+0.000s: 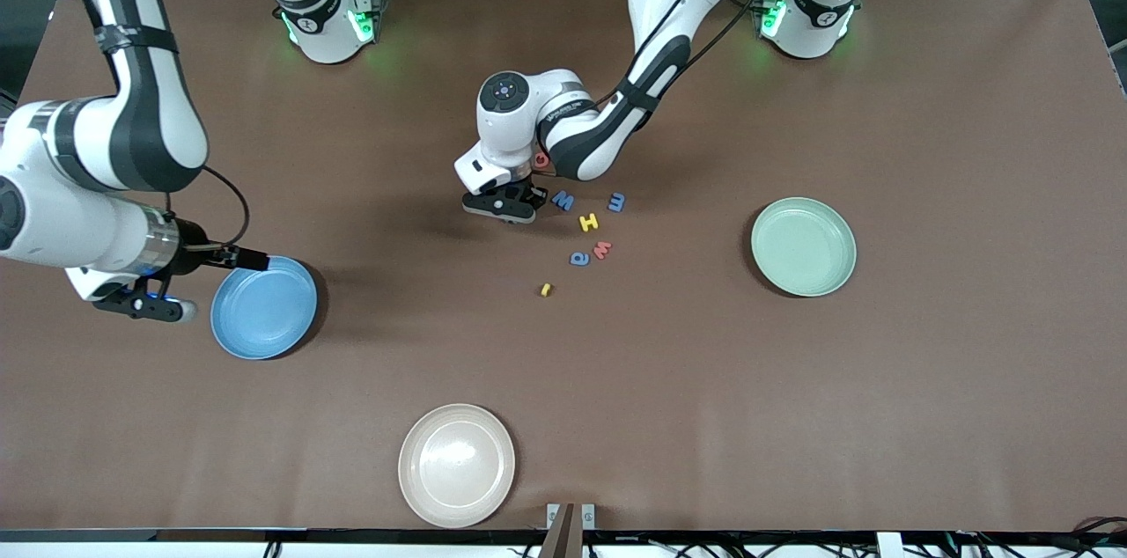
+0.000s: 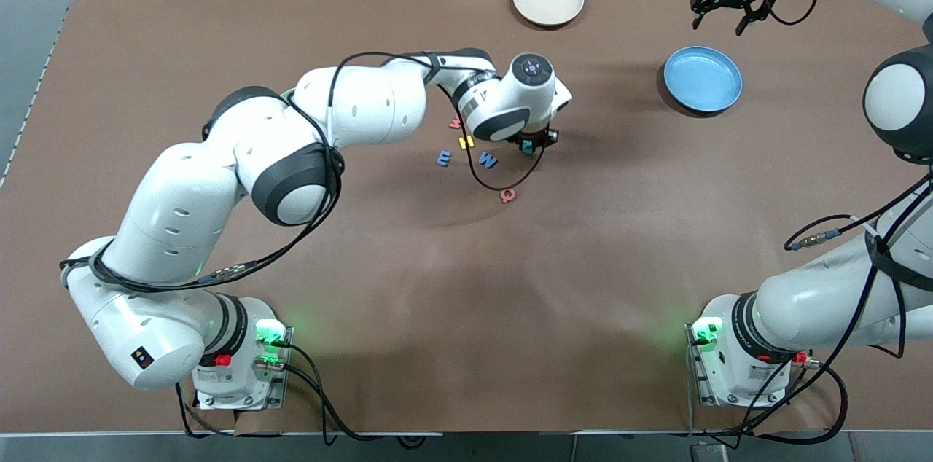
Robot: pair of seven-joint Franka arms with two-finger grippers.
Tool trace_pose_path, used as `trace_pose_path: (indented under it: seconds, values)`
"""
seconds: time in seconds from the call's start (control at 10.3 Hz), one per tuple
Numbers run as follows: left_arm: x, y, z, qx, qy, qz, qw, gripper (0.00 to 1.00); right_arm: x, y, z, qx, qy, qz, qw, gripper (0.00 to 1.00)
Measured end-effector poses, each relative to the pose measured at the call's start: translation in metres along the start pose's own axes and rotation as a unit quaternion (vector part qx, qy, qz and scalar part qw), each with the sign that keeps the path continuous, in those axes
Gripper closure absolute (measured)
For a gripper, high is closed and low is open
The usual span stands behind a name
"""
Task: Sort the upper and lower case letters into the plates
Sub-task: 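Carry the teal R to the green plate while the right gripper reaches letters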
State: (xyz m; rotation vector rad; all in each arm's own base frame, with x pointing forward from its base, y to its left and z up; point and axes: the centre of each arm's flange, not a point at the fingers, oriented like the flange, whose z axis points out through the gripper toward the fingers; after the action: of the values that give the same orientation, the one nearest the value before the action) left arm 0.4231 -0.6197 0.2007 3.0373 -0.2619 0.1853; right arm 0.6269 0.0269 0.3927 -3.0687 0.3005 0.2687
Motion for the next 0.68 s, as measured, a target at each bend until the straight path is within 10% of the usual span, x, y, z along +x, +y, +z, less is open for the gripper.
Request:
trace_pose_path:
  seconds: [0.68]
  values:
    - [0.103, -0.172, -0.172, 0.046, -0.002, -0.109, 0.993, 0.71, -0.031, -0.141, 0.038, -0.011, 0.016, -0.035, 0.999, 0.00]
